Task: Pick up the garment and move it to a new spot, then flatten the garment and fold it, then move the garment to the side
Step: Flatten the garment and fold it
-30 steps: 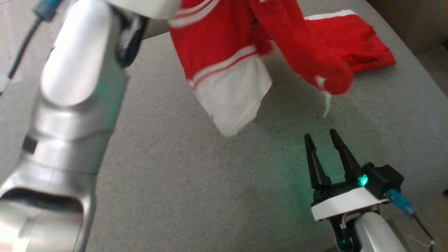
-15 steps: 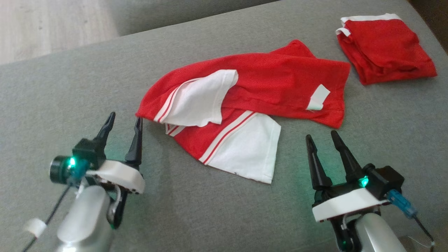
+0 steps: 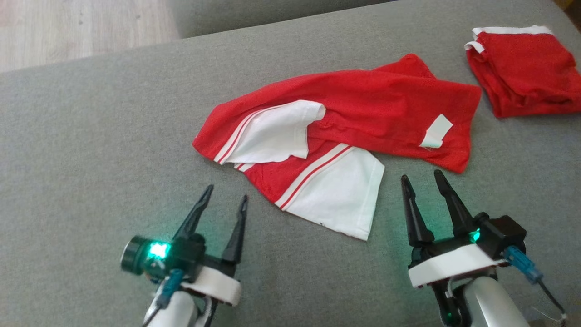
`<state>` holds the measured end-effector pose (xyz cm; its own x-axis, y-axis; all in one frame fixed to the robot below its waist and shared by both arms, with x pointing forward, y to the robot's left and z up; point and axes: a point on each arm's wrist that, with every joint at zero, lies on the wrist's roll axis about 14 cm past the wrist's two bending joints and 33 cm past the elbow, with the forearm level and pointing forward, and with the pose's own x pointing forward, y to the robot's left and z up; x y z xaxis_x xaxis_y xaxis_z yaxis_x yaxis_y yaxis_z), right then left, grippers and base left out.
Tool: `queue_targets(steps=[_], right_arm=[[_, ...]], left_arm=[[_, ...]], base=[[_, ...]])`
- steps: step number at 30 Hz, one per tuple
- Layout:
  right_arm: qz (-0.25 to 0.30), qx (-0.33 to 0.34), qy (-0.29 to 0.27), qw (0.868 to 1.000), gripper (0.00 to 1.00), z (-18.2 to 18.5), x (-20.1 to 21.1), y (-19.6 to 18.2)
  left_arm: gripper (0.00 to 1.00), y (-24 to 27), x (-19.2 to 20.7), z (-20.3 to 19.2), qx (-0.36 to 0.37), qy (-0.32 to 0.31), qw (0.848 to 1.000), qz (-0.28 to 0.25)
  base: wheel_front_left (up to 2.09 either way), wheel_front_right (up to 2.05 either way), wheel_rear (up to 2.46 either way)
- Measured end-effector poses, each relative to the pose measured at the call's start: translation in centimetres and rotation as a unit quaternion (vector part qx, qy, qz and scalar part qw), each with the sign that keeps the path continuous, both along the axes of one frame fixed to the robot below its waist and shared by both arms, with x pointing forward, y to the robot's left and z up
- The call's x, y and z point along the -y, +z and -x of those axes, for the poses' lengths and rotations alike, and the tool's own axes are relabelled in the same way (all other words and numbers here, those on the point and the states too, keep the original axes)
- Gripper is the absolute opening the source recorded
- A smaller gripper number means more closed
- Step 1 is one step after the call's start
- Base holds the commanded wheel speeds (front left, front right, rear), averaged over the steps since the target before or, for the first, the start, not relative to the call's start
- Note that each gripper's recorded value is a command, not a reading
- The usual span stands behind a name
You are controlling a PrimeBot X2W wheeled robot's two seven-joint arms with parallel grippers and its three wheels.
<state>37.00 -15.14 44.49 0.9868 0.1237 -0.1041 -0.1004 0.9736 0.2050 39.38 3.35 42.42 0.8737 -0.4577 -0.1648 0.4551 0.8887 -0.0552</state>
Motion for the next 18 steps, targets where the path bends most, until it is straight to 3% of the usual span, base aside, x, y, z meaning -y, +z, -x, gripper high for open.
queue_targets(steps=[9,18], right_arm=[[0.0,-0.015,0.01,1.0,1.0,-0.3,-0.6,-1.0],[0.008,-0.026,-0.021,0.999,1.0,0.1,1.5,-1.5]], left_arm=[[1.0,1.4,5.7,-1.6,0.081,-0.123,0.986,-0.082],[1.0,-1.3,9.8,-4.0,0.058,-0.186,0.968,-0.159]], base=[[0.0,0.0,0.0],[0.0,0.0,0.0]])
